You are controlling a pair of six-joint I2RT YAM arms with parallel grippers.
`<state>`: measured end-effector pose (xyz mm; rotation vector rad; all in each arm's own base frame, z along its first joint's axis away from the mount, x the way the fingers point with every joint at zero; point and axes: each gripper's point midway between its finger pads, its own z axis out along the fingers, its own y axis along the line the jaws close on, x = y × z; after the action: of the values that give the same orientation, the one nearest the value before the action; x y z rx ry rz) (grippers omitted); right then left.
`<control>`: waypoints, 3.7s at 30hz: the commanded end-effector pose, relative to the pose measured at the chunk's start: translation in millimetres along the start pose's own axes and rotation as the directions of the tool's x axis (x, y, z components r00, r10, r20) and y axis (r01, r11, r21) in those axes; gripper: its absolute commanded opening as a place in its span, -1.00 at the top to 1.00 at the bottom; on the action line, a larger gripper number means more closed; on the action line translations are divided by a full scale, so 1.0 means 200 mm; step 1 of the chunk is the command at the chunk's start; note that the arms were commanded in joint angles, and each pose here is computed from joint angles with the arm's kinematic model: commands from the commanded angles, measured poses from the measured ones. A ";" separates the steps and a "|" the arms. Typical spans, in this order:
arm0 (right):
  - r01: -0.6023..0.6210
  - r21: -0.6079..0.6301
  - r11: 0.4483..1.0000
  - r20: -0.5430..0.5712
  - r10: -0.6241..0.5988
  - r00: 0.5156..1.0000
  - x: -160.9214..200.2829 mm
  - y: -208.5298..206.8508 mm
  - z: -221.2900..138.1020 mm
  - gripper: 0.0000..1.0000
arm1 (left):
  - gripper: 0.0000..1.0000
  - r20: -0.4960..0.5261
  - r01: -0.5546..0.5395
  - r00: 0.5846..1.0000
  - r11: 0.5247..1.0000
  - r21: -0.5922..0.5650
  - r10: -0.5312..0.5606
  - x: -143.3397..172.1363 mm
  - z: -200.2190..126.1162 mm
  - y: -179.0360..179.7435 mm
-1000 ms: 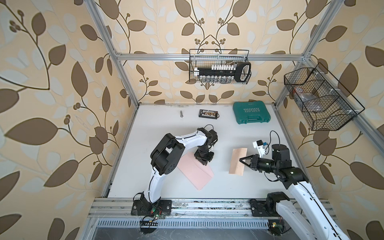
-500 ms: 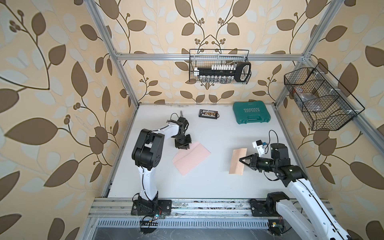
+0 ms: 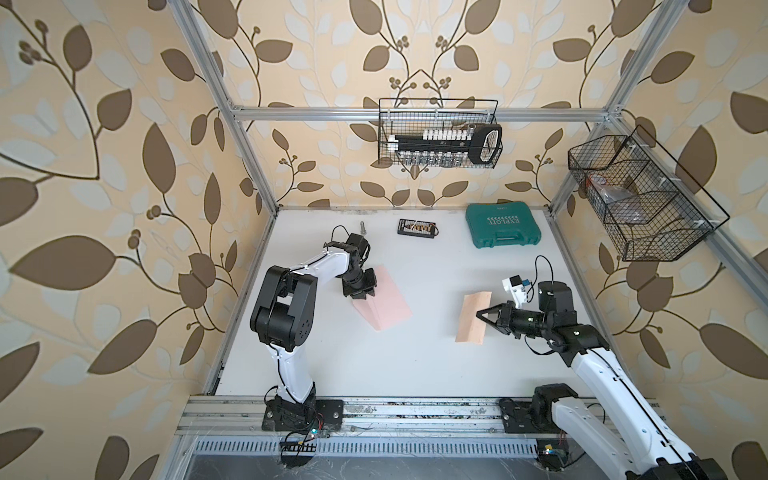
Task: Fold the letter paper in half and place it into the envelope
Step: Move the envelope to the center of the board, then pick up the envelope from the center of the board.
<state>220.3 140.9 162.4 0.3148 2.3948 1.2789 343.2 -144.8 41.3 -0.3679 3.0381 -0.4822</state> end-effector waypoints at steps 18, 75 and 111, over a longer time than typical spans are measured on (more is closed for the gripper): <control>0.070 -0.045 0.996 -0.001 -0.070 0.998 -0.03 0.10 -0.03 1.00 | 0.56 -0.006 -0.066 0.998 0.992 -0.107 0.066 -0.03 -0.05 0.19; 0.073 -0.049 0.996 -0.014 -0.074 0.997 -0.12 0.16 -0.01 1.00 | -0.65 0.126 0.005 0.992 0.995 0.102 -0.018 -0.17 -0.43 0.18; 0.064 -0.058 0.996 -0.041 -0.066 0.997 -0.17 0.17 0.04 1.00 | 0.19 -0.042 0.169 0.986 0.950 0.264 -0.163 -0.12 -0.03 0.23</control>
<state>248.2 150.7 180.7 0.2282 2.4196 1.3236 349.8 -87.9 29.7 -0.6329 2.9248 -0.8732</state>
